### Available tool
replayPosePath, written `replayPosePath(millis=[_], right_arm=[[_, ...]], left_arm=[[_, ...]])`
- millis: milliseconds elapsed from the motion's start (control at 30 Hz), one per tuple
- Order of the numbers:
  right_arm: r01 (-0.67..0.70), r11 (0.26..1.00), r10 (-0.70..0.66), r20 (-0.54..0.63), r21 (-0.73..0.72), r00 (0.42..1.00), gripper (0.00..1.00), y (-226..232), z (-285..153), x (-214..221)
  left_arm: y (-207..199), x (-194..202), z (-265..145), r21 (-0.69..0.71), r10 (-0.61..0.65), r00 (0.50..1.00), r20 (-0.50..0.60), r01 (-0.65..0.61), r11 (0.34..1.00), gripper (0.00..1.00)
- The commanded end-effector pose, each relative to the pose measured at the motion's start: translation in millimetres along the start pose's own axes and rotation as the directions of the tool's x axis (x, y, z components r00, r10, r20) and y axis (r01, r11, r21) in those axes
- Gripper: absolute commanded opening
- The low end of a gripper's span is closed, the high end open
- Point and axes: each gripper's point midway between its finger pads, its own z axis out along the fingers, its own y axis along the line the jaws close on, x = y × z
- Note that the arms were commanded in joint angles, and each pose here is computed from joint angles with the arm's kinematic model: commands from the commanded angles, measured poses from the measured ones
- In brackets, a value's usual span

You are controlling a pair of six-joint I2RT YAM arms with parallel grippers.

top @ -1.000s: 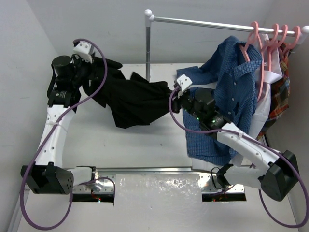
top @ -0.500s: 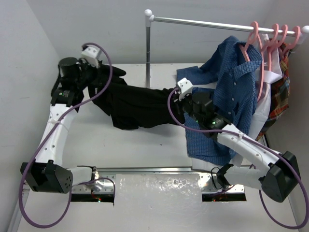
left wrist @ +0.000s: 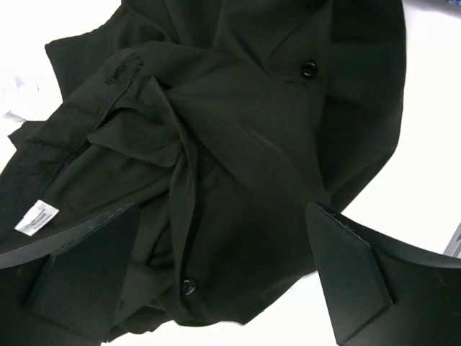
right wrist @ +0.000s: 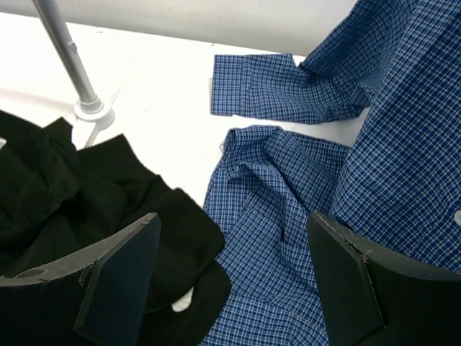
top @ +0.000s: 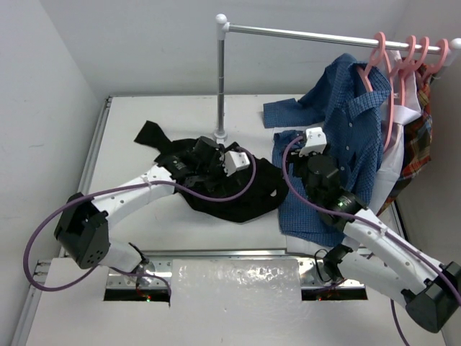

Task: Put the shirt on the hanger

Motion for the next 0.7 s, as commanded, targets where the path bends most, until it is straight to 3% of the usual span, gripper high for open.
replayPosePath(millis=[0, 133, 167, 233, 300, 400, 500, 667], right_arm=[[-0.018, 1.0, 0.018, 0.033, -0.014, 0.999, 0.81, 6, 6, -20], [0.002, 0.99, -0.002, -0.004, -0.144, 1.0, 0.8, 36, 17, -17], [0.001, 0.985, -0.003, -0.015, -0.171, 1.0, 0.79, 43, 19, -16], [-0.012, 0.969, 0.001, -0.047, -0.246, 0.999, 0.72, 63, 26, -11], [-0.044, 0.955, 0.027, -0.062, -0.292, 0.998, 0.67, 80, 35, -11], [-0.093, 0.92, 0.066, -0.083, -0.38, 0.994, 0.65, 110, 48, -14], [-0.131, 0.89, 0.099, -0.096, -0.437, 0.99, 0.75, 133, 62, -25], [-0.133, 0.855, 0.03, -0.209, -0.502, 0.978, 0.83, 175, 102, 0]], left_arm=[[17, -33, -22, -0.071, 0.07, 0.993, 0.092, -0.064, 0.995, 1.0], [58, -48, -58, -0.163, -0.027, 0.977, 0.21, 0.062, 0.985, 1.0], [97, -42, -81, -0.218, -0.125, 0.958, 0.259, 0.184, 0.959, 1.0], [131, -25, -94, -0.24, -0.222, 0.934, 0.281, 0.293, 0.925, 0.95], [174, 3, -109, -0.36, -0.285, 0.921, 0.266, 0.37, 0.856, 0.86], [197, 36, -98, -0.401, -0.354, 0.911, 0.214, 0.412, 0.818, 0.85], [206, 55, -73, -0.405, -0.392, 0.904, 0.171, 0.427, 0.808, 0.92], [230, 92, -35, -0.431, -0.467, 0.879, 0.101, 0.461, 0.775, 0.99]])
